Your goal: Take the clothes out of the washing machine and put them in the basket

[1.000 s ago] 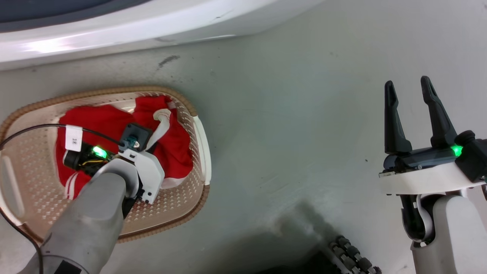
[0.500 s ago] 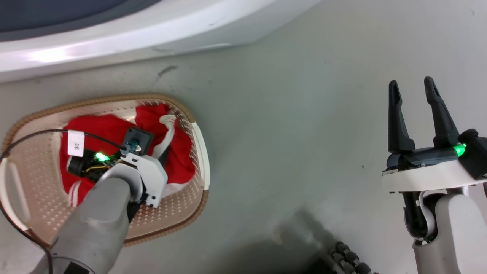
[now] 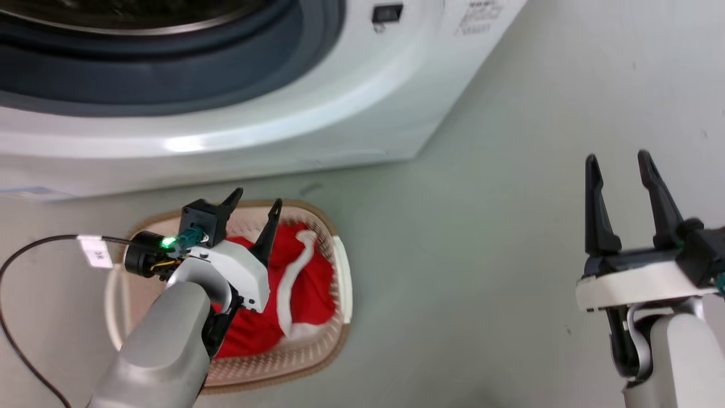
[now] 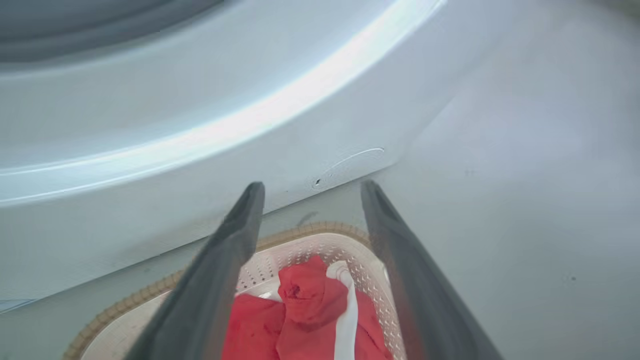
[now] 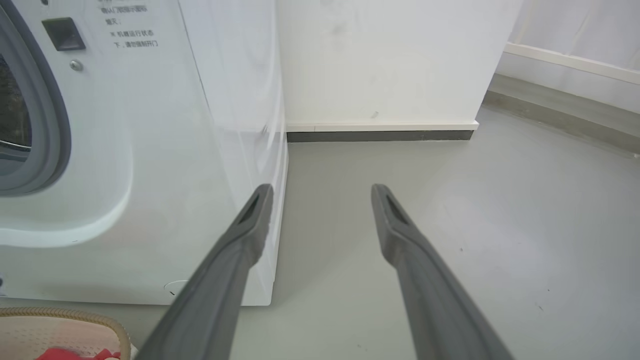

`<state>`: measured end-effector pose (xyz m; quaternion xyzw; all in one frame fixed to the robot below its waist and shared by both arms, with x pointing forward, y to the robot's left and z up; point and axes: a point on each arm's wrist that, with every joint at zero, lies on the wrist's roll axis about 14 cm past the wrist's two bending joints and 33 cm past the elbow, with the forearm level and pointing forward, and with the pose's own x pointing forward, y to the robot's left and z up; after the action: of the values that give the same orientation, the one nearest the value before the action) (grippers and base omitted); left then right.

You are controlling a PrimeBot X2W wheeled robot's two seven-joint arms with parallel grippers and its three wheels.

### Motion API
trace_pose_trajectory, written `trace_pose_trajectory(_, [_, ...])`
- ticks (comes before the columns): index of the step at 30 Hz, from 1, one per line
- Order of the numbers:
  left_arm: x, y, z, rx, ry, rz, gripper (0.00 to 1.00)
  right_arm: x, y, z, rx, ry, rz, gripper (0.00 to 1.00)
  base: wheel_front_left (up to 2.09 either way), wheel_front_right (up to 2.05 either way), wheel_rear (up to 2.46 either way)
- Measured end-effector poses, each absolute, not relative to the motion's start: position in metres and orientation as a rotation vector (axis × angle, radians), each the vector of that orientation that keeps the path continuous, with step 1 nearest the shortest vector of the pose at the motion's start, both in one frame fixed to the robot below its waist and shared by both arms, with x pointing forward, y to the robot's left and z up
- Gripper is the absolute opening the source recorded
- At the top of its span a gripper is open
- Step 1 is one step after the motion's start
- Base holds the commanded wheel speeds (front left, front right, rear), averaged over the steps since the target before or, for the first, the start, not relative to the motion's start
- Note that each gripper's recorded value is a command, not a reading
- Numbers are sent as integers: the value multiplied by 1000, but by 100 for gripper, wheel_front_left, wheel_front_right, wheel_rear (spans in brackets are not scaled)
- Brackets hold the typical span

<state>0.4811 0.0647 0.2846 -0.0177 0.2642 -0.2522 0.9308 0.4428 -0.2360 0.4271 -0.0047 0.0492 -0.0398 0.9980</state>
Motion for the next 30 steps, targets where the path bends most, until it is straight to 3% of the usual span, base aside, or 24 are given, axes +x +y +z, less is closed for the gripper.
trace_pose_trajectory(8, [493,112,403,-14,207,-369,100,434,-216,462,-4,16,-27,100,0,0,0])
trace_pose_trajectory(17, [441,159,482,-6,-5,-209,100,412,-194,488,9,-41,31,100,0,0,0])
trace_pose_trajectory(30, [375,188,514,-40,-104,-19,100,383,-181,509,21,-93,67,100,0,0,0])
